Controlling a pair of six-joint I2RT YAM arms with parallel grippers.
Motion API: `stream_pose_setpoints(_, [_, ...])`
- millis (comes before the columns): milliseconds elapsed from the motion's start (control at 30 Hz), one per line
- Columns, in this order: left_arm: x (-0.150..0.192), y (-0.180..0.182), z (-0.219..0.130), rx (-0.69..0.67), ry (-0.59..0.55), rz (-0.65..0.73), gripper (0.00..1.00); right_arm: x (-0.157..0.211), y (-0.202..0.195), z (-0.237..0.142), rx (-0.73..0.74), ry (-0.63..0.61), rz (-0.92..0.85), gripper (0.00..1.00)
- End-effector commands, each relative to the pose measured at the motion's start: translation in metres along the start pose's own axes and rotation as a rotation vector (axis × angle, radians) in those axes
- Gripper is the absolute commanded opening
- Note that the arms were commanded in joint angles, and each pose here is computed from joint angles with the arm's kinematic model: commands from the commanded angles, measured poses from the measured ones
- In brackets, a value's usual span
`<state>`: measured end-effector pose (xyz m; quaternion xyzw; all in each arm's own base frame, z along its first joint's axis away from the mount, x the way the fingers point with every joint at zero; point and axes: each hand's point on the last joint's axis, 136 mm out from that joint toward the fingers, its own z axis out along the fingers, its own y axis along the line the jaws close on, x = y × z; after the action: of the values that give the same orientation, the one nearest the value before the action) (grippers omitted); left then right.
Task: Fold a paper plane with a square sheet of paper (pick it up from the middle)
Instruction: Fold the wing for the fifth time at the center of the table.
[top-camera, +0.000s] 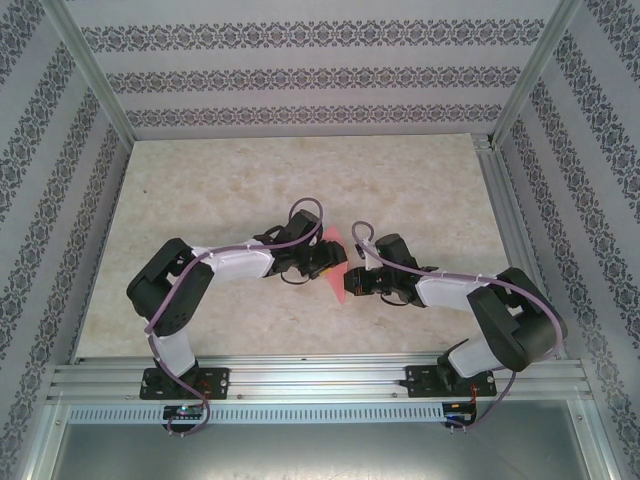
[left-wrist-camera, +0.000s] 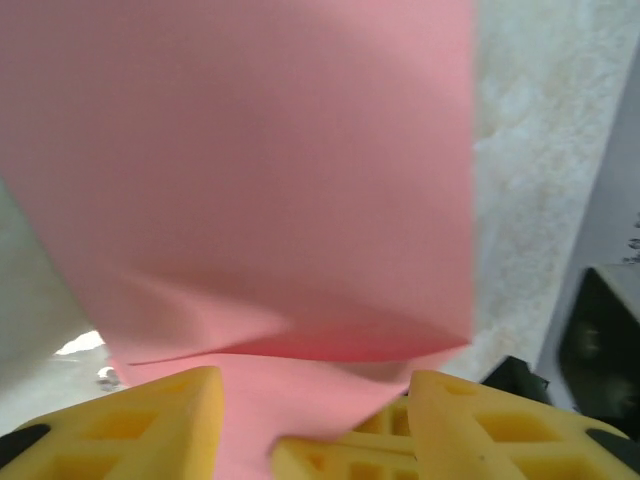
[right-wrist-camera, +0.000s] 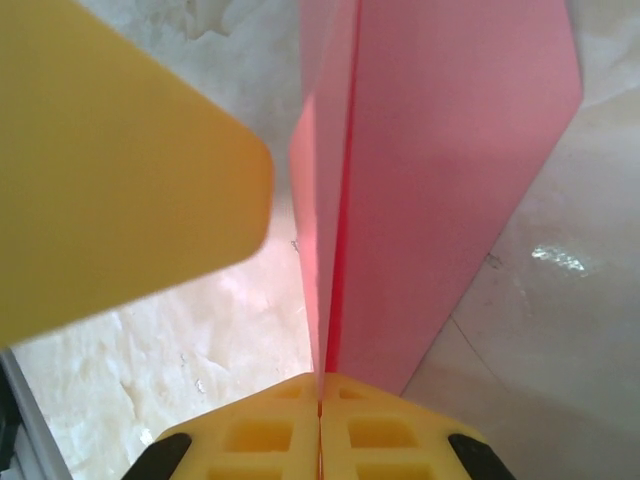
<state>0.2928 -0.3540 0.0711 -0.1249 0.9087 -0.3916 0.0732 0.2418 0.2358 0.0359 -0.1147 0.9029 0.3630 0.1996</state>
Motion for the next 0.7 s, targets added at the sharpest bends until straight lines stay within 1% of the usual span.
stream_pose_setpoints(0, [-0.003, -0.02, -0.012, 0.109, -0.027, -0.063, 0.61, -0.014, 0.0, -0.002, 0.03, -0.084, -0.064, 0.08])
stream_pose_setpoints(200, [-0.003, -0.025, -0.008, 0.144, -0.018, -0.069, 0.69, -0.011, 0.0, 0.0, 0.048, -0.081, -0.089, 0.08])
stream_pose_setpoints(333, [-0.006, -0.032, -0.006, 0.16, -0.017, -0.071, 0.71, -0.01, 0.001, 0.001, 0.061, -0.083, -0.112, 0.09])
stream_pose_setpoints(433, [-0.008, -0.032, -0.004, 0.155, -0.024, -0.085, 0.75, -0.009, 0.002, 0.002, 0.076, -0.08, -0.143, 0.1])
stream_pose_setpoints(667, [-0.008, -0.015, 0.005, 0.103, -0.018, -0.142, 0.75, -0.009, 0.005, 0.001, 0.095, -0.1, -0.191, 0.1])
